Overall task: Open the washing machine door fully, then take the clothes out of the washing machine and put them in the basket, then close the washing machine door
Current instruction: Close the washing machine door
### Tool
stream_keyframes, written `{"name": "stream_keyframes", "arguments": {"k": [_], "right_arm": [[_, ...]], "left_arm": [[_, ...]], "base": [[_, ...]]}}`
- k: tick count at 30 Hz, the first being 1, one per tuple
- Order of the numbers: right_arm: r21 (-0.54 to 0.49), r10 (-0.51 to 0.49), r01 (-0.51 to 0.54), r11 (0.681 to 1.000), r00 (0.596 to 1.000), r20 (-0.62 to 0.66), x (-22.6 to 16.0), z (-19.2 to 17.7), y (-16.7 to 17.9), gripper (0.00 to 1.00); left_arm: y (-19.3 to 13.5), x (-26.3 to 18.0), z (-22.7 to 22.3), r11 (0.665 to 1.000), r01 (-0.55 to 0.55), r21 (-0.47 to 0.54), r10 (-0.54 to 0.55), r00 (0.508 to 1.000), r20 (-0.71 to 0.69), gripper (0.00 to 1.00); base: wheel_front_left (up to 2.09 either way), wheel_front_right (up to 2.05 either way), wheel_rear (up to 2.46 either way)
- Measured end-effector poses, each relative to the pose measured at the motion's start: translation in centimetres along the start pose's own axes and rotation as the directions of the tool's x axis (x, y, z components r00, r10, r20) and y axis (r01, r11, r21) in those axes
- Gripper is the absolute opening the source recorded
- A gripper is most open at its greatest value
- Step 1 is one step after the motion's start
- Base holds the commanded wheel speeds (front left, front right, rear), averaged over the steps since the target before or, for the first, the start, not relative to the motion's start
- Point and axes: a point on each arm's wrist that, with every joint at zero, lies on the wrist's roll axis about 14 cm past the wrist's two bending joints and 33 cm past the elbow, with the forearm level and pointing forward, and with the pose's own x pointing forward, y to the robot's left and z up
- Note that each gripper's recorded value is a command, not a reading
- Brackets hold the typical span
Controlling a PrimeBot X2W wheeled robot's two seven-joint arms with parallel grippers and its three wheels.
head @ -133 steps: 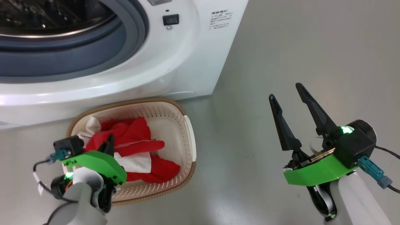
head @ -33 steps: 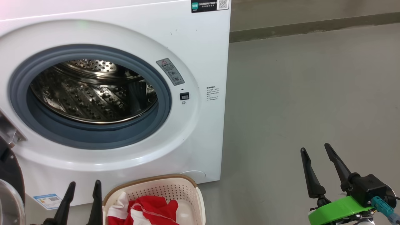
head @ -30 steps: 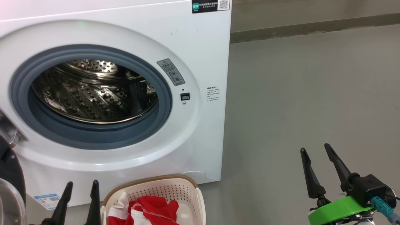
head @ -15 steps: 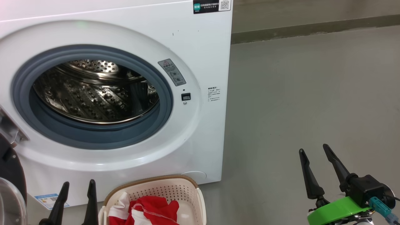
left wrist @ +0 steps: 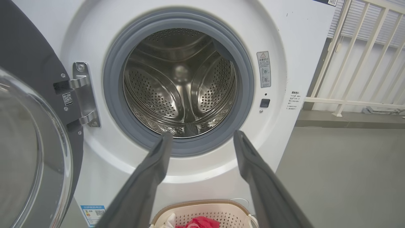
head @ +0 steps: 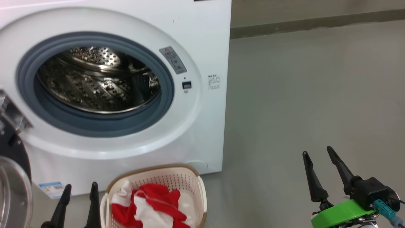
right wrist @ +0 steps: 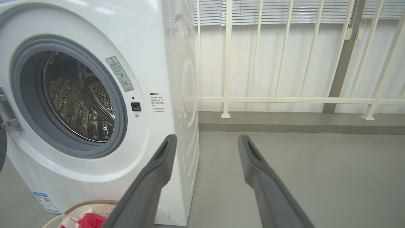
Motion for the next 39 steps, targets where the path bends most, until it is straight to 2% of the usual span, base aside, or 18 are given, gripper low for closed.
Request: {"name": "stream_keyframes", "arguments": {"k": [14, 29, 39], "right_arm": [[0.001, 0.005, -0.005, 1.0, 1.0, -0.01, 0.2, -0.4, 0.2, 1.0], [0.004, 0.031, -0.031, 1.0, 0.999, -0.018, 0.7, -0.7, 1.0, 1.0], [0.015, 0.113, -0.113, 0.993, 0.993, -0.036, 1.9, -1.4, 3.7, 1.0]], "left_arm": [[-0.1, 0.0, -0.2, 1.0, 0.012, -0.006, -0.012, 1.0, -0.008, 1.0], [0.8, -0.5, -0.1, 1.0, -0.022, 0.002, 0.022, 1.0, -0.005, 1.0], [2.6, -1.7, 1.0, 0.996, -0.085, 0.015, 0.085, 0.996, 0.027, 1.0]], "base": [[-1.53, 1.53, 0.0], [-0.09, 0.09, 0.0], [0.0, 0.0, 0.0]]}}
